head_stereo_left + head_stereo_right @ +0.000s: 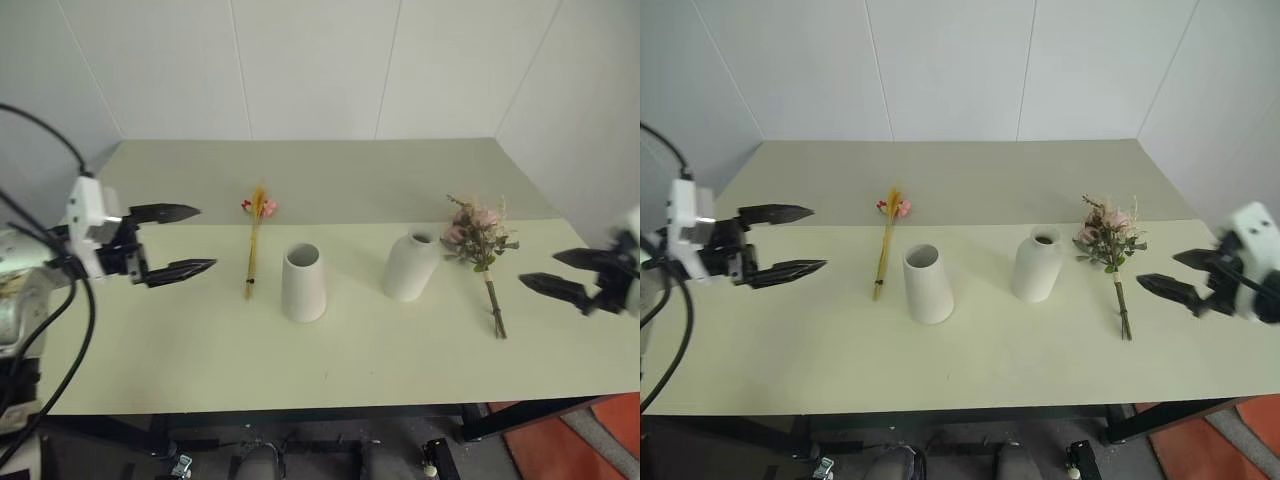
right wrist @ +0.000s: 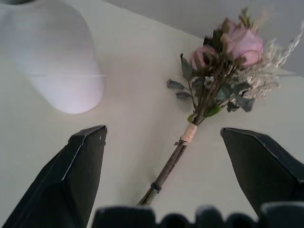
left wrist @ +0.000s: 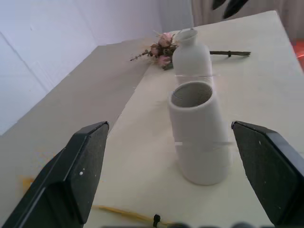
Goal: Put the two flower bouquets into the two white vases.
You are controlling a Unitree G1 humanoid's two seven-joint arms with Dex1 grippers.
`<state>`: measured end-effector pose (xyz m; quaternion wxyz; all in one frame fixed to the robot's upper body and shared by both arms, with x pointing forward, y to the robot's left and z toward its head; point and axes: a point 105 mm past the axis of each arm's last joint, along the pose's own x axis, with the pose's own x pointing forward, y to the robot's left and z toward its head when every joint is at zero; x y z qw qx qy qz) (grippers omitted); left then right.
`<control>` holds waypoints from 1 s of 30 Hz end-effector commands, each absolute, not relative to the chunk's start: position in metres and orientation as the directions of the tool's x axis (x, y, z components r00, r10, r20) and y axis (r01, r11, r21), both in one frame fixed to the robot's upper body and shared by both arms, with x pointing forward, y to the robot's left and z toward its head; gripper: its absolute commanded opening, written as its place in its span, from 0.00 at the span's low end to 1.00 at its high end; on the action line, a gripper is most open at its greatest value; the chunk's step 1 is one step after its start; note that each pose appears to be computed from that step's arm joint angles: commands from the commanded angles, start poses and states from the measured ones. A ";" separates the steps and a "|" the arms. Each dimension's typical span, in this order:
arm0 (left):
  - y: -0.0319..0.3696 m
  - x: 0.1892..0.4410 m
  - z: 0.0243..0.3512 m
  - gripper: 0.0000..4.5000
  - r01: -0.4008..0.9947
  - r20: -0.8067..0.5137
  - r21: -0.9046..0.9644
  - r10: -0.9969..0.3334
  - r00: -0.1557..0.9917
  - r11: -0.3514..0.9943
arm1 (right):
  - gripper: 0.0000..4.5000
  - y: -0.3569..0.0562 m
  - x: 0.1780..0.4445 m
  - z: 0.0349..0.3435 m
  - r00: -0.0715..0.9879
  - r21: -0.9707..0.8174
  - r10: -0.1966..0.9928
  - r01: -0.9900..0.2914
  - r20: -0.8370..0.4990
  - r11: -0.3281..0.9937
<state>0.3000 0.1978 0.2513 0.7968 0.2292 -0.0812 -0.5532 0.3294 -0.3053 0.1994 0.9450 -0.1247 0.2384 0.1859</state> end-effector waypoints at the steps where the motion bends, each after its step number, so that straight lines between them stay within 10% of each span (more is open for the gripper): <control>1: 0.181 0.304 0.260 1.00 0.841 -0.143 0.504 -0.942 0.305 0.196 | 1.00 -0.308 0.357 0.186 0.782 -0.142 0.186 -0.331 -0.595 0.933; 12: 0.163 0.307 0.272 1.00 0.831 -0.149 0.546 -0.964 0.220 0.105 | 1.00 -0.315 0.393 0.172 0.720 -0.174 0.066 -0.254 -0.691 0.951; 30: 0.165 0.303 0.262 1.00 0.846 -0.131 0.519 -0.966 0.222 0.123 | 1.00 -0.324 0.372 0.183 0.732 -0.118 0.080 -0.215 -0.677 0.969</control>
